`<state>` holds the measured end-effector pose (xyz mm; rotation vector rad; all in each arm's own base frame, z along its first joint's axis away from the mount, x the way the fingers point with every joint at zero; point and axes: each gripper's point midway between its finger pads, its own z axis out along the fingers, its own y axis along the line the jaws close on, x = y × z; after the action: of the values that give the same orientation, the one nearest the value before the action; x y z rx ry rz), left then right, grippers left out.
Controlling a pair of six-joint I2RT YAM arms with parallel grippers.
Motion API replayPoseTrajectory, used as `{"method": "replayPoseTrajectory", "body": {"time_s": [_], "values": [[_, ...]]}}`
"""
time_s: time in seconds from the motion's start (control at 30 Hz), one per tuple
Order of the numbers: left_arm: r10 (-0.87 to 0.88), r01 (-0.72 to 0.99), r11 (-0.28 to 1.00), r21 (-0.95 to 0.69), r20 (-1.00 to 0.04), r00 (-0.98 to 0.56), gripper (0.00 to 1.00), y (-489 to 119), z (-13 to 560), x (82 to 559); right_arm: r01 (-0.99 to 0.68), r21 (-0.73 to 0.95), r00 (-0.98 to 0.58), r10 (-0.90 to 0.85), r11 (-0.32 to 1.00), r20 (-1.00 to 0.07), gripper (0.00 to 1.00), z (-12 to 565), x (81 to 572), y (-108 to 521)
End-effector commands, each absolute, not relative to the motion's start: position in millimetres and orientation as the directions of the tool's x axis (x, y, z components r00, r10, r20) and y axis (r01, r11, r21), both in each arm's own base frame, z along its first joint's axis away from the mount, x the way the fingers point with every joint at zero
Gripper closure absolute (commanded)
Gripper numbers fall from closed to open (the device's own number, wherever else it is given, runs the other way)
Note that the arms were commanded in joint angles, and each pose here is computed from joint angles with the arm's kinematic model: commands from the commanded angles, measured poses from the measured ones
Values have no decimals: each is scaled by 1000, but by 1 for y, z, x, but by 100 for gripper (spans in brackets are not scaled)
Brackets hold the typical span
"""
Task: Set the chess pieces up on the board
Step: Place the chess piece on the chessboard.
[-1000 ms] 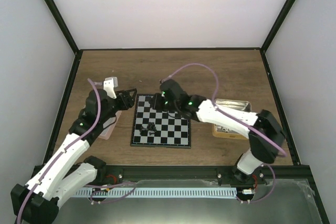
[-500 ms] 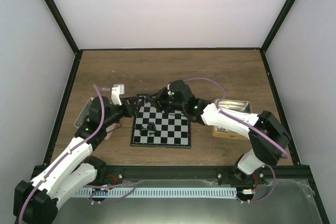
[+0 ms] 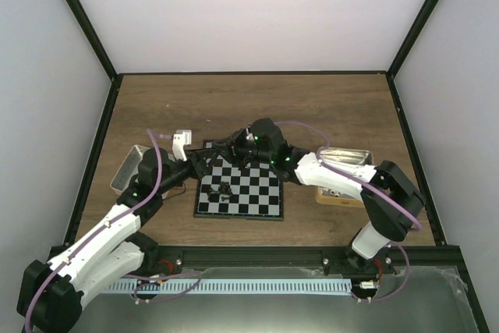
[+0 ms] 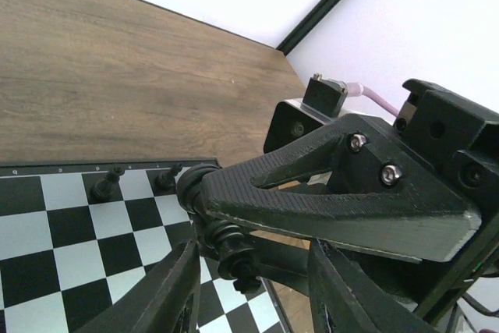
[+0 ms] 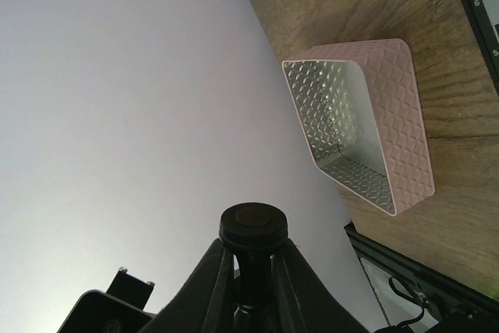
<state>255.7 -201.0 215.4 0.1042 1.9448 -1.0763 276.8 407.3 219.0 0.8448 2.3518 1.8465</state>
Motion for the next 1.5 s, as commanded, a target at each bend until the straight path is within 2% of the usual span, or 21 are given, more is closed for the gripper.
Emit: {"method": "replayPoseTrajectory", "body": {"time_s": [0.0, 0.17, 0.33, 0.43, 0.53, 0.63, 0.73, 0.97, 1.1, 1.27, 1.47], "values": [[-329, 473, 646, -599, -777, -536, 64, -198, 229, 263, 407, 905, -853, 405, 125, 328, 94, 221, 274, 409], [-324, 462, 671, -580, -790, -521, 77, -195, 229, 268, 408, 905, -854, 400, 122, 332, 94, 222, 273, 409], [-324, 442, 700, -561, -801, -504, 95, -189, 230, 271, 398, 907, -862, 393, 135, 319, 94, 220, 272, 410], [-314, 387, 745, -544, -797, -515, 96, -182, 227, 275, 331, 932, -885, 392, 147, 253, 91, 222, 274, 409], [-279, 358, 769, -530, -782, -557, 96, -180, 220, 273, 229, 953, -903, 410, 199, 132, 71, 224, 278, 402], [-198, 343, 798, -496, -753, -627, 96, -179, 208, 266, 129, 948, -882, 470, 291, -24, 45, 224, 285, 379], [-119, 320, 825, -466, -696, -708, 96, -178, 194, 257, 61, 922, -830, 533, 382, -166, 34, 226, 293, 346], [29, 287, 845, -452, -497, -867, 96, -190, 164, 240, 58, 806, -710, 592, 589, -382, 32, 206, 294, 266], [137, 277, 892, -357, -372, -918, 96, -200, 134, 237, 103, 737, -672, 593, 668, -444, 32, 183, 281, 228], [311, 372, 902, -221, -264, -913, 96, -233, 103, 226, 156, 679, -628, 603, 717, -492, 32, 169, 265, 191], [403, 436, 884, -169, -198, -894, 96, -265, 85, 223, 173, 640, -566, 607, 749, -558, 32, 173, 257, 161]]}}
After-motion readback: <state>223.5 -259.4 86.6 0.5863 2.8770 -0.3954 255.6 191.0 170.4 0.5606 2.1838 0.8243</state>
